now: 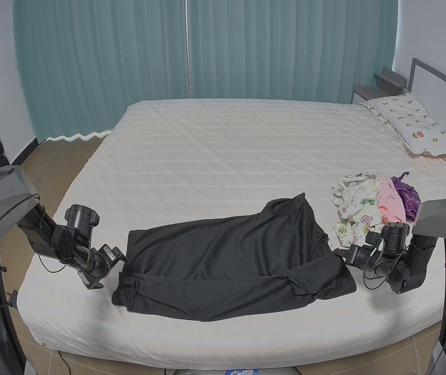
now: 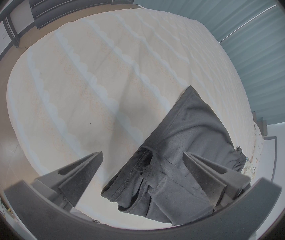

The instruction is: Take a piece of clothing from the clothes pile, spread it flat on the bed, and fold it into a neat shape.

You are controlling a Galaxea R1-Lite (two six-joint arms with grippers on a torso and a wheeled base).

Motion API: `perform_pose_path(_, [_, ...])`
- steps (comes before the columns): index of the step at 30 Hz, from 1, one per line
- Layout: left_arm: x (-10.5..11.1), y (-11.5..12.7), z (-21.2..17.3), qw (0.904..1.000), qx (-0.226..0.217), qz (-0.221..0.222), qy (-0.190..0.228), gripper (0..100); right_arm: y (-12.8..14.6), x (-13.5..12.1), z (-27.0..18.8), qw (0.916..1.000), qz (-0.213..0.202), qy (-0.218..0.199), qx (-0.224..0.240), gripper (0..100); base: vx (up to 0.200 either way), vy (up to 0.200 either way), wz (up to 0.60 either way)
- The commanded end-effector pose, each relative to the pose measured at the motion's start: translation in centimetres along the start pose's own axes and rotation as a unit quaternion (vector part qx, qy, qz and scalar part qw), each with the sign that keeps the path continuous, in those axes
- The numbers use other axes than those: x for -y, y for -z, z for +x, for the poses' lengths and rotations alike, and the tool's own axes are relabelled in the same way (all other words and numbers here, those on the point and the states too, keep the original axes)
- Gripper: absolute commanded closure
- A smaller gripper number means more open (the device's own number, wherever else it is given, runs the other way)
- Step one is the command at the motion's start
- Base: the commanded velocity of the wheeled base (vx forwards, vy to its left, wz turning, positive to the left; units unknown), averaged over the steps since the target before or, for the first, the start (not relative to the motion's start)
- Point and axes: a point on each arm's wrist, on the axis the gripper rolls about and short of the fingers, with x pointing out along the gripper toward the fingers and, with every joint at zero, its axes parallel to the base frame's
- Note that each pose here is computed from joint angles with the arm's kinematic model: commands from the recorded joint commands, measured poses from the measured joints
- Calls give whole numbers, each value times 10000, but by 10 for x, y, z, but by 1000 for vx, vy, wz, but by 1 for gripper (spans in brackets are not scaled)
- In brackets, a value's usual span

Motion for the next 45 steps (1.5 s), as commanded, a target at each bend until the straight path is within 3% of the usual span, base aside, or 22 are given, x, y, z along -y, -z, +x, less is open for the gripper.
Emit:
perform_pose_path(1, [4,-1,-3,10000,35,19,79,0,3,2,2,10000,20,6,-49,100,0,0,0])
perform_pose_path(9, [27,13,8,9992,-16,354,203,0,4,2,3,10000,17,-7,-57,100,0,0,0])
perform_pose_path(22, [32,24,26,9984,206,510,-165,0,5,1,3,10000,14,-15,-71,100,0,0,0])
perform_pose_path(23, [32,23,26,9983,227,510,-162,100,5,1,3,10000,14,-15,-71,100,0,0,0])
perform_pose_path(28, [32,25,30,9976,354,506,-325,100,5,1,3,10000,7,-21,-58,100,0,0,0])
perform_pose_path(45, [21,6,28,9953,767,-265,-531,100,1,0,4,9996,-130,-73,241,100,0,0,0])
